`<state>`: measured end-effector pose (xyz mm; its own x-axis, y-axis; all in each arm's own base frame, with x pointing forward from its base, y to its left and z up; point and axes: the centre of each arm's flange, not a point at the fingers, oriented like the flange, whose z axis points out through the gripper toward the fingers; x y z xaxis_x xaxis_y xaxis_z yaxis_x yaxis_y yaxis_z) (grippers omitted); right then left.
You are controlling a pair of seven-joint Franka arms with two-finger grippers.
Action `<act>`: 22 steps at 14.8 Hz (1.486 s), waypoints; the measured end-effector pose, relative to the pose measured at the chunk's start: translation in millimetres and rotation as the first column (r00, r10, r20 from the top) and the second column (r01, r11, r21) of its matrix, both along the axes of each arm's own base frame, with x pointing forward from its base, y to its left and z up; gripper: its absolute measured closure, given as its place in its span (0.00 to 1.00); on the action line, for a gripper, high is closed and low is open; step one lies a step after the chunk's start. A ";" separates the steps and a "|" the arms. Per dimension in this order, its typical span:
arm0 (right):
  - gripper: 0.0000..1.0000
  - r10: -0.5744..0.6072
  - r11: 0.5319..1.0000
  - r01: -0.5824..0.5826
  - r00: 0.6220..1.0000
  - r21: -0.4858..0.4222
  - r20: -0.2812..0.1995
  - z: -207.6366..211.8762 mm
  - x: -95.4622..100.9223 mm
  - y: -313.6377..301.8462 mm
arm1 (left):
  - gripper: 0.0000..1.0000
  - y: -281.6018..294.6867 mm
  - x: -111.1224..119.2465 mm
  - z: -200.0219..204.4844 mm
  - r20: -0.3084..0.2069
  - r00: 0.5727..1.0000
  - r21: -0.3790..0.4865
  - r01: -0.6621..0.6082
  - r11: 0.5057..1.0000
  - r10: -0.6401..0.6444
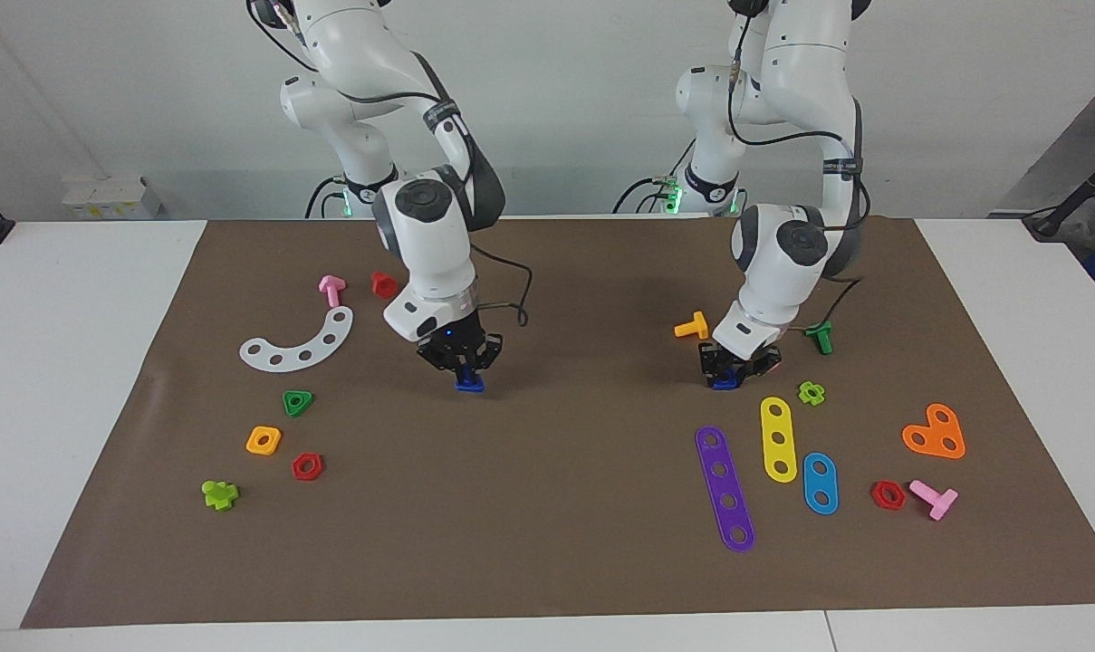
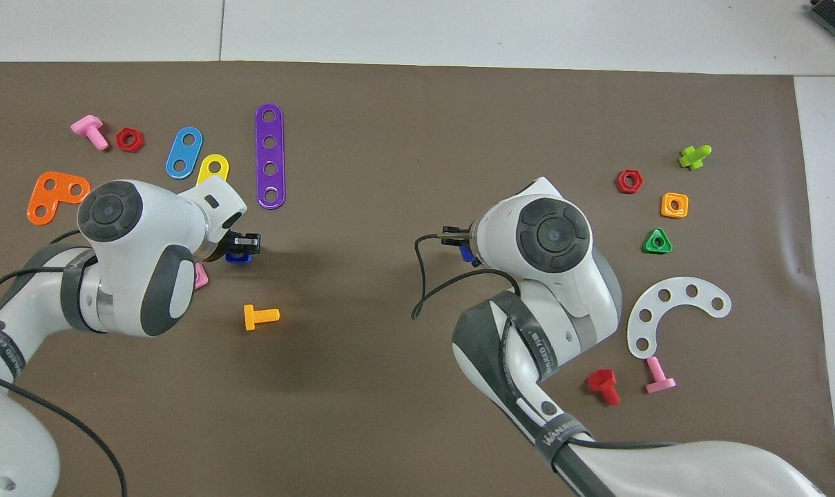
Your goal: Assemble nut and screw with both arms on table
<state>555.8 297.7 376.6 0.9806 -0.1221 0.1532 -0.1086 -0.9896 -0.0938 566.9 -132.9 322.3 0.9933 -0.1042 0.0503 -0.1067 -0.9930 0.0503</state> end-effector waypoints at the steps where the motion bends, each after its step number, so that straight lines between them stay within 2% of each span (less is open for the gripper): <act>1: 0.81 -0.012 1.000 0.012 1.000 0.007 -0.001 0.9 -4.0 13.2 | 0.54 -1.7 6.0 10.2 -0.005 1.000 -0.001 -0.011 1.000 0.011; 6: 0.81 -0.057 0.998 0.057 0.998 0.017 -0.040 -26.5 -7.3 85.8 | 0.54 -13.1 26.5 34.3 -0.005 0.995 -0.011 -0.095 0.995 0.095; 11: 0.80 -0.054 0.999 0.053 0.996 -0.011 -0.073 -58.9 -11.9 100.6 | 0.54 -37.8 34.5 50.0 -0.026 0.988 -0.012 -0.150 0.989 0.150; 13: 0.67 -0.057 0.998 0.056 0.995 -0.016 -0.076 -60.3 -11.1 98.4 | 0.54 -50.0 34.1 53.9 -0.024 0.985 -0.015 -0.170 0.985 0.170; 16: 0.33 -0.070 0.998 0.069 0.995 -0.010 -0.066 -53.0 -5.1 92.1 | 0.54 -72.6 28.4 56.0 -0.025 0.979 -0.020 -0.200 0.980 0.200; 19: 0.04 -0.119 0.993 0.119 0.992 0.008 -0.038 -12.2 12.1 62.9 | 0.54 -110.8 17.3 60.9 -0.025 0.970 -0.029 -0.243 0.970 0.242; 20: 0.00 -0.140 0.990 0.141 0.990 0.008 -0.032 8.3 17.9 45.6 | 0.54 -128.2 11.1 62.1 -0.026 0.966 -0.033 -0.258 0.966 0.257; 22: 0.00 -0.165 0.986 0.165 0.986 0.009 -0.014 47.8 28.7 4.6 | 0.54 -161.4 2.5 67.6 -0.023 0.957 -0.046 -0.290 0.956 0.289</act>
<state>584.4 302.3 424.4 0.9487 -0.2842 0.1386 -0.2719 -0.9570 -0.1012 569.5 -294.3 390.0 0.9812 0.1903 0.0325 0.1864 -0.9775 0.0988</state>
